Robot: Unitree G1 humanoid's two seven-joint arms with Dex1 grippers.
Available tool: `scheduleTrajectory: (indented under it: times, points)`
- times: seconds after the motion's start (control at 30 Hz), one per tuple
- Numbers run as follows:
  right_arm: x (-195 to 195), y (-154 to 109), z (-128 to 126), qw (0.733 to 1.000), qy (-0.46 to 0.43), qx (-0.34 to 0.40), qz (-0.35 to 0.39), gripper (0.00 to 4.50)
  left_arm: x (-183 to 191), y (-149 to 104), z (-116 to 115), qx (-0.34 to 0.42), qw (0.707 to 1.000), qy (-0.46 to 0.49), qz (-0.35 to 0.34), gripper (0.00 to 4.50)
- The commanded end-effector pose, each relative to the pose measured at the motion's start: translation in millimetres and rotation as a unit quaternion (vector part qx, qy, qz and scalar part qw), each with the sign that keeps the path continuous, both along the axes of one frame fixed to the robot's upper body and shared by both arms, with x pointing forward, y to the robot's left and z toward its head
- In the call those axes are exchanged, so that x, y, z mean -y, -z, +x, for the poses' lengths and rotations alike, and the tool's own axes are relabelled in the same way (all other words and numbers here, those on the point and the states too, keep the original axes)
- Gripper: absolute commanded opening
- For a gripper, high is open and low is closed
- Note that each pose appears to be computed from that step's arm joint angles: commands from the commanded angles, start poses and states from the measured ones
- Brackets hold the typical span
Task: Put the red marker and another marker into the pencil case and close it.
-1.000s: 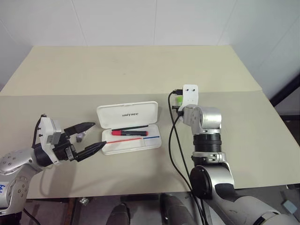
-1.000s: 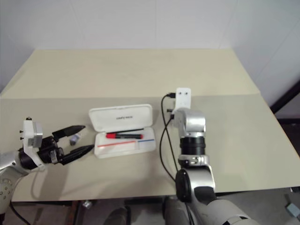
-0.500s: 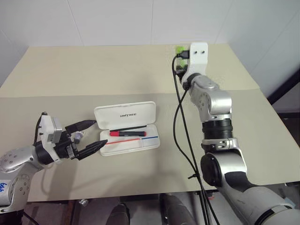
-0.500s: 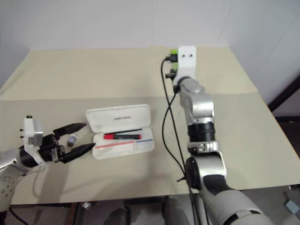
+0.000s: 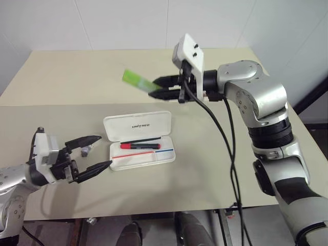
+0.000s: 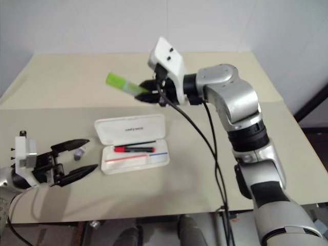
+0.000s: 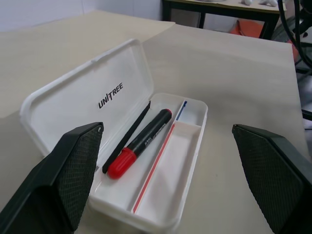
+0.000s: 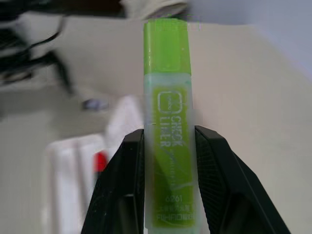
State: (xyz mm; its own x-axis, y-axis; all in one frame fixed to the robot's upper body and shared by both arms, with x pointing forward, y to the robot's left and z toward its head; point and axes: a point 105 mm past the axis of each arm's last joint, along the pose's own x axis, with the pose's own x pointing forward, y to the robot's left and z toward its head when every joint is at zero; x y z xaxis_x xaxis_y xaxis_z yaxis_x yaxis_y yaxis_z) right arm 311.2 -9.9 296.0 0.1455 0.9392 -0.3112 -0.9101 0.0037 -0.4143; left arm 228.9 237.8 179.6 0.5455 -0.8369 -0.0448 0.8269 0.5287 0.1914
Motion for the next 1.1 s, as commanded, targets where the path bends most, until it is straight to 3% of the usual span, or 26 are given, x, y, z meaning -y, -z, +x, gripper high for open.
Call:
scheduleTrajectory:
  times: [0.03, 0.23, 0.43, 0.57, 0.87, 1.1]
  points:
    - [-7.1, 9.3, -31.0, 0.995, -0.084, 0.004, -0.047, 1.83, -14.4, -5.8, -6.5, 0.013, 1.0, -0.004, 0.005, 4.5]
    - [-40.7, 55.1, -32.1, 0.987, -0.075, 0.002, -0.139, 1.83, -35.6, 2.1, -10.8, 0.001, 1.0, -0.022, 0.011, 4.5]
    - [-83.7, 72.4, -62.9, 0.98, -0.127, -0.013, -0.154, 1.83, -45.5, 3.5, -11.6, 0.0, 0.999, -0.036, 0.028, 4.5]
    - [-90.3, 90.3, -50.8, 0.974, -0.114, 0.042, -0.193, 1.83, -44.4, 1.1, -14.5, 0.007, 0.999, -0.038, 0.028, 4.5]
    - [-99.5, 103.9, -23.2, 0.97, -0.085, 0.069, -0.218, 1.83, -42.8, 2.4, -20.0, 0.006, 0.998, -0.046, 0.031, 4.5]
    - [-91.1, 102.4, -22.0, 0.972, -0.06, 0.029, -0.225, 1.83, -41.9, 2.0, -23.0, 0.007, 0.998, -0.051, 0.033, 4.5]
